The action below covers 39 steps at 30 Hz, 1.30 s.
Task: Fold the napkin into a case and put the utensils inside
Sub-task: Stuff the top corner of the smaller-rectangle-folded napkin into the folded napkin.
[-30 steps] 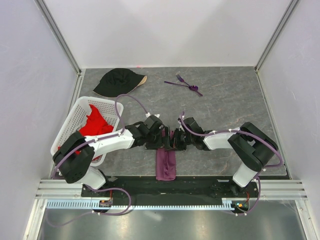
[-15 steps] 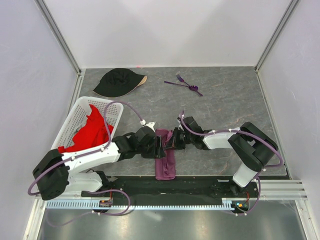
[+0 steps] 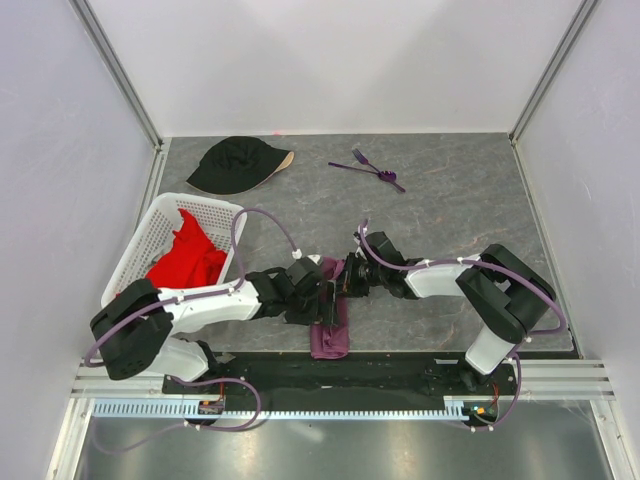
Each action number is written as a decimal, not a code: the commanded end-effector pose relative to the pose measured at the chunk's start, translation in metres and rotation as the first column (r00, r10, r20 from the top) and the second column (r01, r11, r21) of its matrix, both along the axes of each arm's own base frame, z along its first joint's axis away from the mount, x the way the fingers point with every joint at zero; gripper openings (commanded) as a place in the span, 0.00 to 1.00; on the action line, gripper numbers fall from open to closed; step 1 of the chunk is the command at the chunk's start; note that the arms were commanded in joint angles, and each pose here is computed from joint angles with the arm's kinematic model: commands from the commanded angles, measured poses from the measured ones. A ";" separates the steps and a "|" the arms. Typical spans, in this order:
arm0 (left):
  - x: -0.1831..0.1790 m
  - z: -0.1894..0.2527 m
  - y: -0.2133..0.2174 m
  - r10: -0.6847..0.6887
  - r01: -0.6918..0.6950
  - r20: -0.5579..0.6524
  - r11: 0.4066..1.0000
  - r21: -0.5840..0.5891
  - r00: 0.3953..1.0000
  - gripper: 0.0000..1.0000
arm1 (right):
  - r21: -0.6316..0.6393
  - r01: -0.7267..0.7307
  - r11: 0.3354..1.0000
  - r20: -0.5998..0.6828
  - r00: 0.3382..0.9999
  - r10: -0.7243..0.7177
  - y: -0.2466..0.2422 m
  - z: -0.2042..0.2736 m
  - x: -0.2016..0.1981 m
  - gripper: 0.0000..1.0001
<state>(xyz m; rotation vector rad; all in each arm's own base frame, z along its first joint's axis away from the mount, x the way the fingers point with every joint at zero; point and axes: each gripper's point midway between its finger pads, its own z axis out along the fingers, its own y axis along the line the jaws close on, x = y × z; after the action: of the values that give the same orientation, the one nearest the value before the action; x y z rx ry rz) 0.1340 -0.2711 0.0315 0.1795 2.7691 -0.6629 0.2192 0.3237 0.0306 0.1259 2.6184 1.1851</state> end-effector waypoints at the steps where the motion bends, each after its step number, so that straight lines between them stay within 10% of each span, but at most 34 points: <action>1: 0.010 -0.003 -0.008 0.037 -0.037 0.008 0.999 -0.003 0.999 0.91 | 0.032 0.009 0.999 0.049 0.999 -0.010 0.008 0.016 0.012 0.00; 16: 0.007 -0.008 0.000 0.069 -0.069 -0.005 0.997 -0.014 0.998 0.28 | -0.054 -0.082 0.995 0.069 0.994 0.085 0.011 0.009 -0.011 0.08; 29: -0.001 -0.011 0.000 0.069 -0.070 -0.038 0.997 -0.034 0.997 0.21 | -0.131 -0.039 0.991 0.157 0.986 0.060 -0.013 0.034 0.027 0.60; 39: -0.001 -0.013 -0.001 0.062 -0.063 -0.043 0.997 -0.034 0.997 0.19 | -0.142 -0.023 0.990 0.158 0.986 0.045 -0.022 0.033 0.040 0.78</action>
<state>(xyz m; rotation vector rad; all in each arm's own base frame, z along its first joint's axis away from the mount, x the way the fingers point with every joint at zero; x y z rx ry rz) 0.1340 -0.2707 0.0190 0.0991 2.7809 -0.6877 0.2473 0.2932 0.0458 0.0034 2.6196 0.9552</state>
